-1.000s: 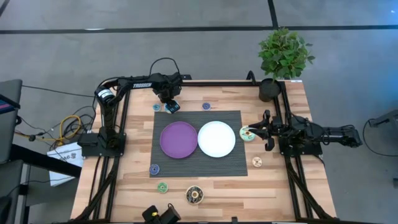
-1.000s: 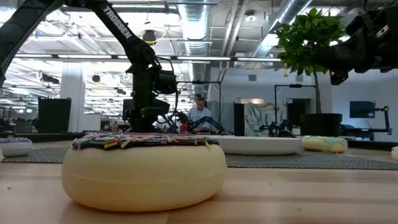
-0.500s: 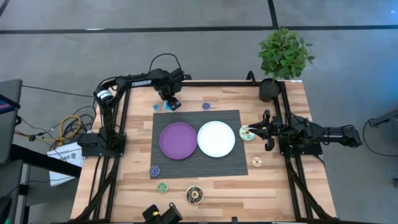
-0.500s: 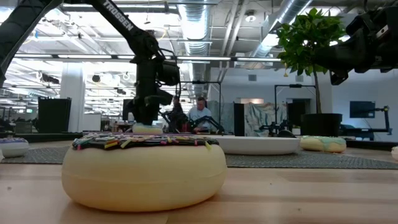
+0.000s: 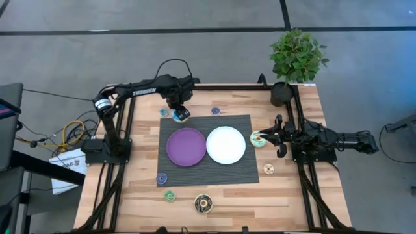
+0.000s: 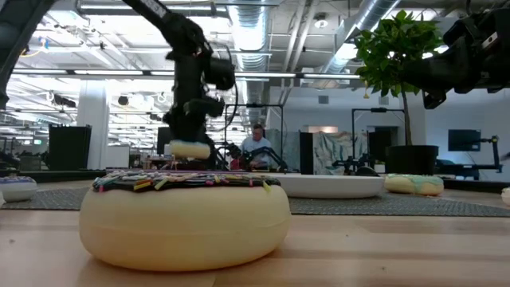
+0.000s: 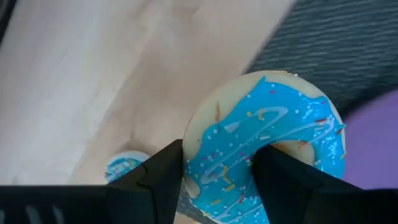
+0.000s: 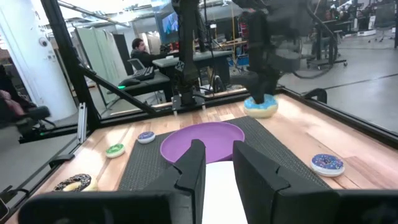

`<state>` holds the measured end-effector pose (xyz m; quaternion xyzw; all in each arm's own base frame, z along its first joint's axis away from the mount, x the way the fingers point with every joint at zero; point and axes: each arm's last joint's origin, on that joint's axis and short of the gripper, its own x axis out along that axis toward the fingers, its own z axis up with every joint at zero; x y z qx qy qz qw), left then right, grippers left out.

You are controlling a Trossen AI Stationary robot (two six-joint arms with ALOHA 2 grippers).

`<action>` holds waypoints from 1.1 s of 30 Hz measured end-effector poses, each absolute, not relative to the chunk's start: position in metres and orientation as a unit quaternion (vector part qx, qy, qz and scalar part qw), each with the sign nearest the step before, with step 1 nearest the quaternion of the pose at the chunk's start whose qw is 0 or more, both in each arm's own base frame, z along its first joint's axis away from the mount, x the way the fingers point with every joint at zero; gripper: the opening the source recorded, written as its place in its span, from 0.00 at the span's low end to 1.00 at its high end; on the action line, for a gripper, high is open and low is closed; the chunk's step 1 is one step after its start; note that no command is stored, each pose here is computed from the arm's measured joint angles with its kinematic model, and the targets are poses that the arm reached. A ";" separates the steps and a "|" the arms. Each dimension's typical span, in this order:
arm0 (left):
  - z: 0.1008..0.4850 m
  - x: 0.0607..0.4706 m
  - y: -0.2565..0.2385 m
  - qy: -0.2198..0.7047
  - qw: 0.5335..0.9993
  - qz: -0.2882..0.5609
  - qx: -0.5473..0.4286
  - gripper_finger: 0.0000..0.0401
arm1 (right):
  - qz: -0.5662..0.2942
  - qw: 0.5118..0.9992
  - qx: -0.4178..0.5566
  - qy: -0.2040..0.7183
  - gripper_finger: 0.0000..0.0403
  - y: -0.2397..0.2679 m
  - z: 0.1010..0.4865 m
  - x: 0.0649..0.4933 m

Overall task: Pick & Place donuts
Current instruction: Put the large blue donut on the purple plate

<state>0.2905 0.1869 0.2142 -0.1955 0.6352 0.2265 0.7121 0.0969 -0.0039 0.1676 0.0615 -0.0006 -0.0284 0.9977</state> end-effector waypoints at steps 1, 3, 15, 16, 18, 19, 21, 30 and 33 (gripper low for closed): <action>0.220 0.292 0.181 0.630 0.718 0.225 -0.193 0.44 | -0.028 0.998 0.061 -0.001 0.18 -0.004 0.168 0.097; 0.228 0.295 0.168 0.625 0.726 0.220 -0.187 0.44 | -0.028 0.998 0.061 0.000 0.18 -0.004 0.168 0.097; 0.239 0.327 0.077 0.616 0.756 0.161 -0.150 0.44 | -0.028 0.998 0.061 -0.001 0.18 -0.004 0.168 0.097; 0.239 0.330 0.069 0.614 0.760 0.155 -0.146 0.44 | -0.028 0.998 0.061 0.000 0.18 -0.004 0.168 0.097; 0.238 0.334 0.055 0.610 0.768 0.140 -0.134 0.44 | -0.028 0.998 0.061 -0.001 0.18 -0.004 0.168 0.097; 0.236 0.336 0.049 0.607 0.773 0.134 -0.130 0.44 | -0.028 0.998 0.061 0.000 0.18 -0.004 0.168 0.097; 0.228 0.337 0.037 0.603 0.777 0.127 -0.132 0.44 | -0.028 0.998 0.061 0.000 0.18 -0.004 0.168 0.097; 0.198 0.329 0.009 0.612 0.766 0.135 -0.139 0.44 | -0.028 0.998 0.061 -0.001 0.18 -0.004 0.168 0.097; 0.187 0.326 0.006 0.614 0.762 0.139 -0.150 0.44 | -0.029 0.998 0.061 0.000 0.18 -0.004 0.168 0.097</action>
